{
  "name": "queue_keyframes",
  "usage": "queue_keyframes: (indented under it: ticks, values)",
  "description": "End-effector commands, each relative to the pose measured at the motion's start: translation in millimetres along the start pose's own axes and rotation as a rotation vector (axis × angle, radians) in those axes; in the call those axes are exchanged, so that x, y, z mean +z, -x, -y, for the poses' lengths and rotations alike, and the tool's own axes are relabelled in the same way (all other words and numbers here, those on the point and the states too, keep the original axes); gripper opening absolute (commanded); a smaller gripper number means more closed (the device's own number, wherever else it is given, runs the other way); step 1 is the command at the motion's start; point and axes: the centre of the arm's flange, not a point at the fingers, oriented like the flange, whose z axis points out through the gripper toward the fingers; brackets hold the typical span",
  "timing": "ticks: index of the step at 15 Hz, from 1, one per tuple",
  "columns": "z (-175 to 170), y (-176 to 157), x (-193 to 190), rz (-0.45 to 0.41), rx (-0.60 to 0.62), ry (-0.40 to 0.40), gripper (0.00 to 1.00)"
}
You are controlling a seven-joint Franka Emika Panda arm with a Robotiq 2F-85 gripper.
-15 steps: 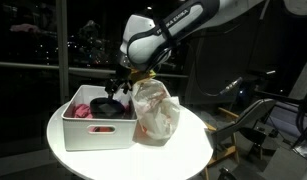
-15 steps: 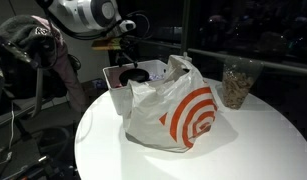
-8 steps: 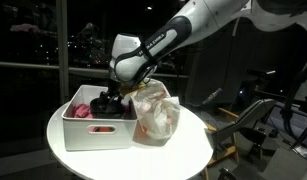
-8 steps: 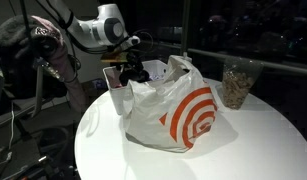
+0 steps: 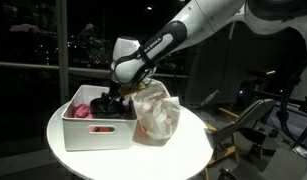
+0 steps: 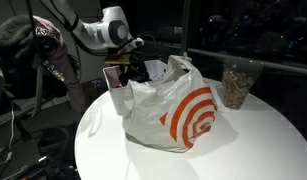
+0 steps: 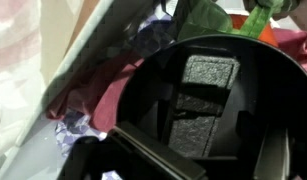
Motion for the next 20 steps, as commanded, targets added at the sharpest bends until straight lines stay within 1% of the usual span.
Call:
queue_keyframes:
  ticks: [1,2,5,6,7,8,9,11,12,13,15,16,18,20]
  values:
    - [20,-6,15,0.021,-0.023,-0.022,1.00]
    - [24,-4,21,0.024,-0.034,-0.018,1.00]
    - [31,1,44,0.031,-0.088,0.029,1.00]
    - [33,3,48,0.030,-0.109,0.042,0.84]
    - [34,5,51,0.034,-0.128,0.050,0.75]
    - [36,7,51,0.031,-0.149,0.058,0.68]
    - [39,8,50,0.026,-0.166,0.067,0.58]
    - [42,9,44,0.022,-0.194,0.078,0.44]
    - [43,11,37,0.028,-0.189,0.074,0.35]
    - [43,12,29,0.026,-0.187,0.068,0.34]
    - [38,13,8,0.021,-0.167,0.070,0.34]
    - [30,13,-5,0.007,-0.151,0.093,0.34]
    - [7,11,-28,-0.014,-0.119,0.130,0.34]
    - [-23,14,-57,-0.028,-0.051,0.107,0.34]
